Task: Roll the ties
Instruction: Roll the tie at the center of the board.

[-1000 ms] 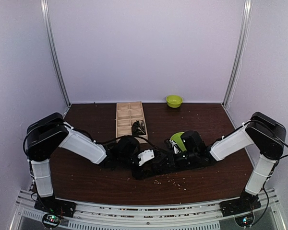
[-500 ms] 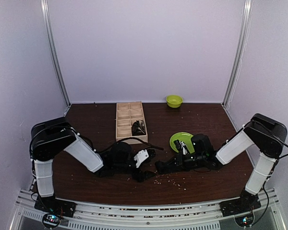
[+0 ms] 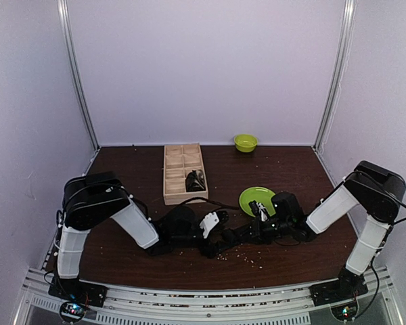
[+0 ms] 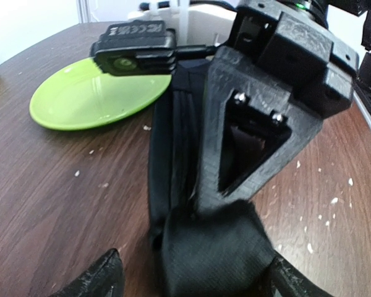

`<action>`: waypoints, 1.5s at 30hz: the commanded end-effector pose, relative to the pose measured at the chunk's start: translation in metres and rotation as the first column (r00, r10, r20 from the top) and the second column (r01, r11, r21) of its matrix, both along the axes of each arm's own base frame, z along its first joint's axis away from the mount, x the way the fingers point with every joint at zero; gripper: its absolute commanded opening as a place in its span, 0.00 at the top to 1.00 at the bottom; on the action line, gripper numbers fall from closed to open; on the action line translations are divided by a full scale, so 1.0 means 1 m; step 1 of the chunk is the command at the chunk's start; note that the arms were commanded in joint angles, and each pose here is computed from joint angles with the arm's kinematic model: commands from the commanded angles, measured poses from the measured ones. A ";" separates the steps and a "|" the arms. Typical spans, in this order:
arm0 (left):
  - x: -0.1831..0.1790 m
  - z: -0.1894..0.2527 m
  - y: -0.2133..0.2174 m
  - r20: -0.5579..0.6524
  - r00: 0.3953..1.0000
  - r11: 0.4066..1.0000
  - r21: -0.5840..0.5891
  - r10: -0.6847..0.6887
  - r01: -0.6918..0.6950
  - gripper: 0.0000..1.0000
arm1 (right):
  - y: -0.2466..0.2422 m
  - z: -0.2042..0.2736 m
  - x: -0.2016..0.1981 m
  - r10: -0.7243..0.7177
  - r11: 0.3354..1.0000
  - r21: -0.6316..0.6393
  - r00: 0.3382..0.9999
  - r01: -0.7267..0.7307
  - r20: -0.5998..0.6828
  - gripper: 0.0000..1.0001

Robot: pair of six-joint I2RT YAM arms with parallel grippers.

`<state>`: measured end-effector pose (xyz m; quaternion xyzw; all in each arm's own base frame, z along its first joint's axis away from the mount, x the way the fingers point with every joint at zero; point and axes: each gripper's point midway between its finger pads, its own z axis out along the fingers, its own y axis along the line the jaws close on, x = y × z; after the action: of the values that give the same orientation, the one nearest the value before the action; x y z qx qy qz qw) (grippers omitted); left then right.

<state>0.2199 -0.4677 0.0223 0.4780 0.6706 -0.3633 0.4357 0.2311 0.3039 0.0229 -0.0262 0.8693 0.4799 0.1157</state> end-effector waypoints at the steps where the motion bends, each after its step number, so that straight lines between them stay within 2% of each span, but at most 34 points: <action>1: -0.002 -0.002 -0.013 -0.010 1.000 0.999 -0.030 -0.016 0.015 0.25 | -0.012 -0.020 -0.009 -0.018 0.997 -0.078 0.999 0.014 -0.040 1.00; 4: -0.006 -0.005 -0.017 -0.017 0.999 0.999 -0.003 -0.037 0.037 0.27 | -0.015 -0.022 -0.008 -0.028 0.995 -0.097 0.999 0.024 -0.041 1.00; 6: -0.008 -0.002 -0.016 -0.014 0.999 0.999 -0.006 -0.033 0.033 0.25 | -0.015 -0.023 -0.007 -0.031 0.994 -0.105 0.999 0.026 -0.040 1.00; 9: -0.007 0.001 -0.010 -0.013 1.000 1.000 -0.013 0.020 -0.020 0.22 | -0.017 -0.026 -0.007 -0.038 0.992 -0.120 0.998 0.033 -0.045 1.00; 14: -0.001 -0.005 -0.007 -0.020 0.995 0.995 0.021 0.098 -0.098 0.24 | -0.018 -0.027 -0.009 -0.059 0.991 -0.121 0.997 0.053 -0.054 1.00; 17: 0.005 -0.012 -0.007 -0.018 0.992 0.991 0.055 0.127 -0.126 0.33 | -0.014 -0.026 -0.012 -0.063 0.993 -0.107 0.996 0.056 -0.059 1.00; 20: 0.006 -0.018 -0.004 0.011 0.993 0.986 0.115 0.119 -0.120 0.50 | -0.010 -0.023 -0.015 -0.066 0.995 -0.083 0.996 0.060 -0.066 1.00; 25: -0.012 -0.027 0.007 -0.001 0.999 0.973 0.228 -0.034 0.033 0.63 | -0.008 -0.001 -0.015 -0.063 0.998 -0.016 0.997 0.063 -0.033 1.00; 29: -0.024 -0.036 0.019 -0.059 0.985 0.918 0.358 -0.159 0.170 0.65 | -0.008 0.030 -0.009 -0.044 0.999 -0.005 0.997 0.045 0.056 0.67; 31: -0.027 -0.040 0.025 -0.074 0.979 0.889 0.409 -0.192 0.205 0.66 | -0.010 0.038 -0.006 -0.030 0.999 -0.040 0.996 0.034 0.089 0.58; 37: -0.031 -0.046 0.039 -0.155 0.967 0.865 0.435 -0.202 0.251 0.66 | 0.000 0.051 -0.005 0.023 0.999 -0.050 0.996 -0.019 0.081 0.51; 45: -0.030 -0.045 0.039 -0.178 0.963 0.863 0.431 -0.205 0.263 0.65 | 0.021 0.034 -0.010 0.059 0.997 -0.050 0.998 -0.058 0.017 0.58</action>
<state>0.2068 -0.4607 0.0178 0.6072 0.6651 -0.3032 0.3115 0.2254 0.3159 0.0637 -0.0540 0.8762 0.4614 0.1282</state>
